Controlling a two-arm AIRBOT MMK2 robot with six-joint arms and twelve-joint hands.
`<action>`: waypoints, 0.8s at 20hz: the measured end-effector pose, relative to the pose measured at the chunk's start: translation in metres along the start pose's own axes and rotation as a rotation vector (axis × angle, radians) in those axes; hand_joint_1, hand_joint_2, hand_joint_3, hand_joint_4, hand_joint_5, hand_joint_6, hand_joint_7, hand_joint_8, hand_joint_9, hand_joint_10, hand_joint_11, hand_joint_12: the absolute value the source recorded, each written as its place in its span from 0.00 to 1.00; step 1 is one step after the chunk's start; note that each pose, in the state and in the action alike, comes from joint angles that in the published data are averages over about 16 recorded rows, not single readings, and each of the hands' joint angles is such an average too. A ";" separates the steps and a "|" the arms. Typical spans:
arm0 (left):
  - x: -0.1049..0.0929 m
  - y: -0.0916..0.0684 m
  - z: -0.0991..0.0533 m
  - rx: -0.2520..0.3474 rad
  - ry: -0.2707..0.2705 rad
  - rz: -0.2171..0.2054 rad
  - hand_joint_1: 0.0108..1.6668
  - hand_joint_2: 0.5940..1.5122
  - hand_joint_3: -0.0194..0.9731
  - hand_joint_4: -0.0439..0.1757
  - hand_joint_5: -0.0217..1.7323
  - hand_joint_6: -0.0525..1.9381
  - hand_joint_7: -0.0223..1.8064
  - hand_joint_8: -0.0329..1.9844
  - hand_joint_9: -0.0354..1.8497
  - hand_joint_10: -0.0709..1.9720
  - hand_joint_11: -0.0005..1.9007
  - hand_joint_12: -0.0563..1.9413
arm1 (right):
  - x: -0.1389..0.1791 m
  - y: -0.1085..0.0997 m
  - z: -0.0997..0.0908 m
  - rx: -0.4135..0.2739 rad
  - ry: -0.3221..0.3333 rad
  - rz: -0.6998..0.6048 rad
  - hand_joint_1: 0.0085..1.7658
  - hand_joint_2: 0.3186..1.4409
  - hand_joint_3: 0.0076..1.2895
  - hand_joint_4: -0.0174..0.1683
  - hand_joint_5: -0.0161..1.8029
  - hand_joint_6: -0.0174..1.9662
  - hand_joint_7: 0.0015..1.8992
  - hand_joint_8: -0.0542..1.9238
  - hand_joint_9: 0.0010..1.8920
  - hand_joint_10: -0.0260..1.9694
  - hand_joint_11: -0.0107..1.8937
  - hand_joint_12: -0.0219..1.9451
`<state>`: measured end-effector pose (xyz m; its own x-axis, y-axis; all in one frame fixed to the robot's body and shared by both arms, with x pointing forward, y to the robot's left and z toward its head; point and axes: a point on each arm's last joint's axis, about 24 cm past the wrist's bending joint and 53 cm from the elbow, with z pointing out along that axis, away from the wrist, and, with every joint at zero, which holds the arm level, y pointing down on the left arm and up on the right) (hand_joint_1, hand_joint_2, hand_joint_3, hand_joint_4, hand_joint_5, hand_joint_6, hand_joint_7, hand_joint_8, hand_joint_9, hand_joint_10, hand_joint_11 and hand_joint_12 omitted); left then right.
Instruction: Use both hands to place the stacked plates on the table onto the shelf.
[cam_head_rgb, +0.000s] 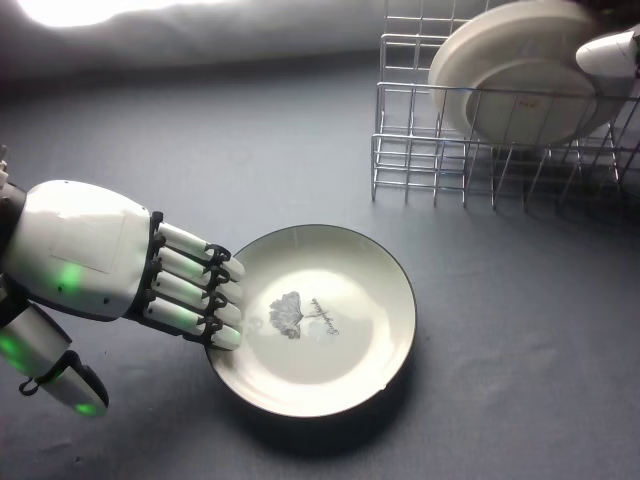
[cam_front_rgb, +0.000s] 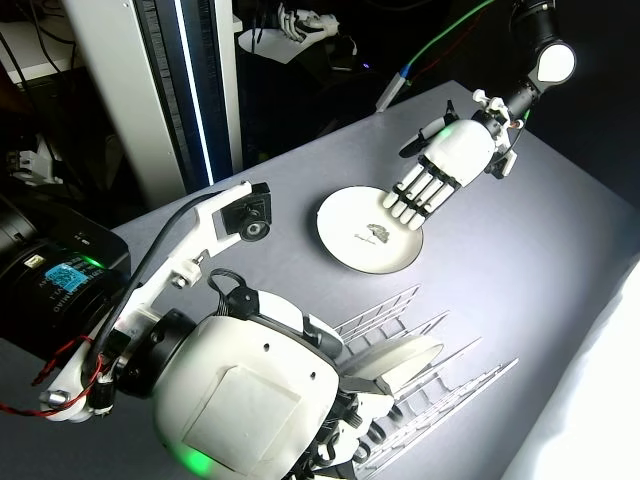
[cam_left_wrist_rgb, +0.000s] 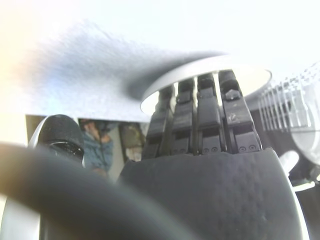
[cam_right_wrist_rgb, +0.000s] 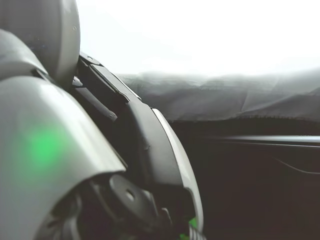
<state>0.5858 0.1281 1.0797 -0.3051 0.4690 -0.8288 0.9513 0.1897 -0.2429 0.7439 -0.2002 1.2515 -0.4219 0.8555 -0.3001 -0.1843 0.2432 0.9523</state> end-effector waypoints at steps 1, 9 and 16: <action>0.001 0.000 0.000 0.000 0.000 0.000 0.01 0.67 0.03 0.19 0.07 0.02 0.09 0.02 0.08 0.04 0.01 0.12 | 0.001 0.005 0.001 -0.012 0.004 -0.008 0.65 0.74 0.00 0.05 0.41 0.24 0.44 0.19 0.37 0.27 0.17 0.73; 0.010 0.000 -0.001 -0.001 0.006 -0.012 0.01 0.67 0.03 0.18 0.07 0.02 0.09 0.02 0.08 0.03 0.01 0.13 | 0.036 0.055 0.004 -0.145 0.095 -0.184 0.62 0.73 0.00 0.06 0.41 0.03 0.42 0.04 0.33 0.16 0.09 0.72; 0.029 -0.003 0.001 -0.006 0.023 -0.049 0.01 0.67 0.03 0.17 0.07 0.02 0.09 0.01 0.08 0.03 0.01 0.13 | 0.103 0.089 -0.009 -0.289 0.257 -0.486 0.58 0.72 0.00 0.09 0.36 0.03 0.36 0.04 0.28 0.14 0.05 0.70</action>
<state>0.5739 0.1402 1.0563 -0.3521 0.4789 -0.8042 0.9351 0.2178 -0.2797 0.6759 -0.0947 1.3050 -0.4230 0.5319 -0.7335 -0.6264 0.4132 0.6609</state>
